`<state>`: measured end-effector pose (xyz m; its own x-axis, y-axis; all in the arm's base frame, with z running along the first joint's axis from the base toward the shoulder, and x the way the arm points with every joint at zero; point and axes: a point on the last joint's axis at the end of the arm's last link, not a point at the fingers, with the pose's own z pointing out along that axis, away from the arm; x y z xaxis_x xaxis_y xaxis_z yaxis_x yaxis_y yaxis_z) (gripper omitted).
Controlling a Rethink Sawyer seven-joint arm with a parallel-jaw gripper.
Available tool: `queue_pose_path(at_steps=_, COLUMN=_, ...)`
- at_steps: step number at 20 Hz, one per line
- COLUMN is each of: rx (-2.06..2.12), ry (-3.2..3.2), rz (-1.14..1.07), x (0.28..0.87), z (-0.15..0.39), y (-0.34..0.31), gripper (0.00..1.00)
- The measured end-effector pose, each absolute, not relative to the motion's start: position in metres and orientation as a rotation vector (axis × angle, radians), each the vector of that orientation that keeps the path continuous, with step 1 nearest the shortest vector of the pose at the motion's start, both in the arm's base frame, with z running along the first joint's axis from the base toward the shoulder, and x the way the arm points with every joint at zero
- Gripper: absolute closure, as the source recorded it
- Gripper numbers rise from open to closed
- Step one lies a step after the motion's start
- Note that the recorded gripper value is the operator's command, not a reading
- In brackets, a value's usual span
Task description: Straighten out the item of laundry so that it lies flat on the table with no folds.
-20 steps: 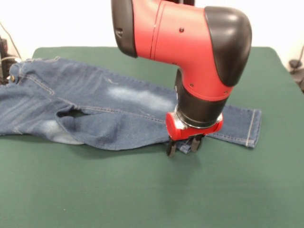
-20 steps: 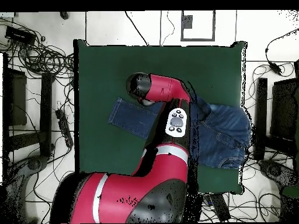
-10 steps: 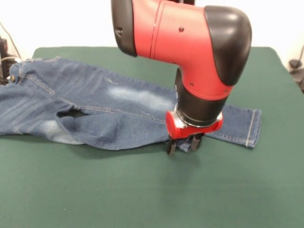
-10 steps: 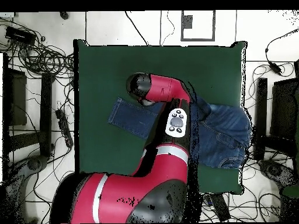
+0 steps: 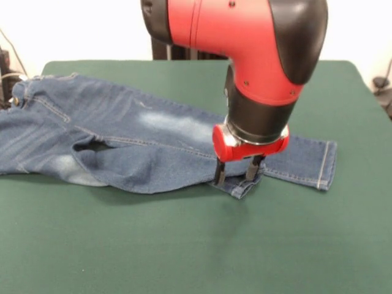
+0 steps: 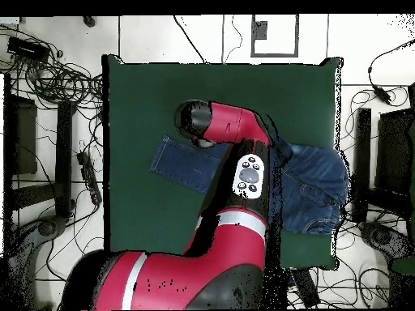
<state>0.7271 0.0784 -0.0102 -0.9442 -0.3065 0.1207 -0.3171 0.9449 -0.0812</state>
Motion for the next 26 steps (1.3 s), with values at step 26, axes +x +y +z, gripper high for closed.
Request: queue_pose_path(at_steps=26, rx=0.483, ry=-2.951, rz=0.143, x=0.714, z=-0.043, y=0.079, gripper=0.0)
